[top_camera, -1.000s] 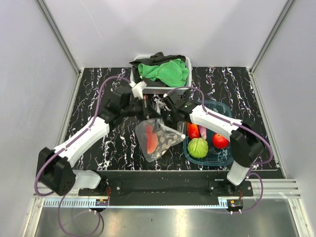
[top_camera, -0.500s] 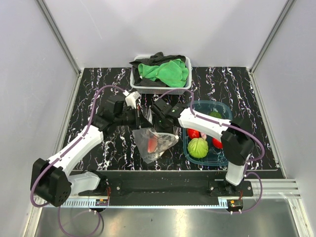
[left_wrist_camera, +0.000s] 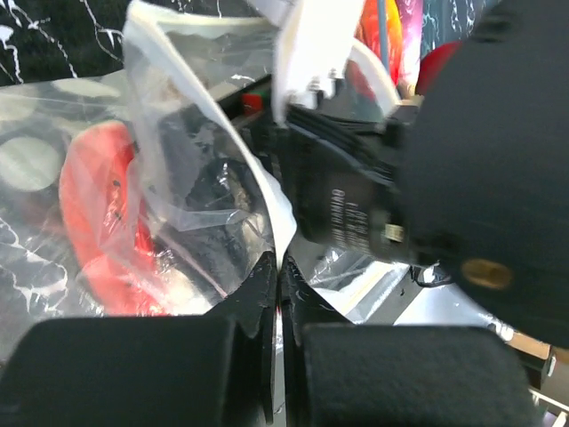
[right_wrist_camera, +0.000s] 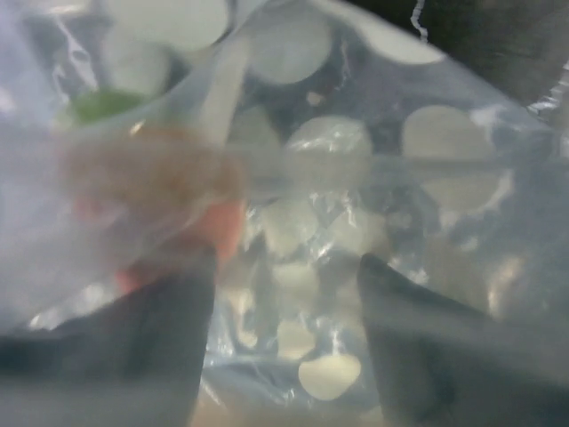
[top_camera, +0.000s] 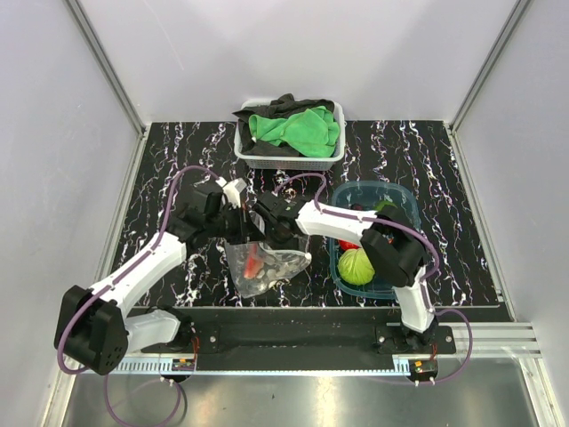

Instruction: Open the zip-top bag and remove the fake food

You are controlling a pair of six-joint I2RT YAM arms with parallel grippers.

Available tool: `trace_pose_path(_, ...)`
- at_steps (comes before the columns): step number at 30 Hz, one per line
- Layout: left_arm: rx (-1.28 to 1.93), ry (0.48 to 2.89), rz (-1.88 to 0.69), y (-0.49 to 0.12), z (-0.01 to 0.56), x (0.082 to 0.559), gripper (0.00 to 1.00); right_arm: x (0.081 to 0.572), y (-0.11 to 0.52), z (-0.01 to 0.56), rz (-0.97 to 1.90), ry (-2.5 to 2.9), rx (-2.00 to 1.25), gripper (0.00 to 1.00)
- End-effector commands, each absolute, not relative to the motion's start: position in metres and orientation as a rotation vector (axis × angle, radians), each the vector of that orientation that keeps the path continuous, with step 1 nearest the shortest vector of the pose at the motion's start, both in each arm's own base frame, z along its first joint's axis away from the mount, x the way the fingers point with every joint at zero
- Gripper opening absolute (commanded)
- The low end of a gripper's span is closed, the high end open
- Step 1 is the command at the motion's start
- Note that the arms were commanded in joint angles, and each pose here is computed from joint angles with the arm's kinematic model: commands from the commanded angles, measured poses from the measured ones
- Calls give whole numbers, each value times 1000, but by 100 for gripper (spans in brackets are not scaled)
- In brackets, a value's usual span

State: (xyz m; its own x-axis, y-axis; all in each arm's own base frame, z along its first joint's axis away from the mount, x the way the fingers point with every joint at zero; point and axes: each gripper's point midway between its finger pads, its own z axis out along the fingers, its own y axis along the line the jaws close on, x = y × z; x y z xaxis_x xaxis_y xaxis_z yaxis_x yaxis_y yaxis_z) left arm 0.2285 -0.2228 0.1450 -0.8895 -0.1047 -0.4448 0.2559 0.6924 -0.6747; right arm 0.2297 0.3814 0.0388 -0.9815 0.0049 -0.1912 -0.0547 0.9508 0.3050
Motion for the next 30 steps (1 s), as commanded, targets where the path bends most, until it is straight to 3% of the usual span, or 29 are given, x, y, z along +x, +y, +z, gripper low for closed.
trace_pose_path(1, 147, 2354, -1109, -226, 160, 233, 0, 240, 414, 49, 586, 2849, -44, 71)
trace_pose_path(12, 191, 2240, -1284, -249, 227, 243, 0, 252, 355, 101, 531, 2714, 84, 71)
trace_pose_path(23, 179, 2085, -1509, -291, 302, 268, 0, 280, 312, 175, 298, 2563, -44, 73)
trace_pose_path(26, 156, 2112, -1437, -285, 293, 274, 0, 278, 313, 175, 314, 2569, -44, 72)
trace_pose_path(30, 119, 2295, -1379, -267, 232, 262, 0, 279, 317, 159, 299, 2590, -74, 74)
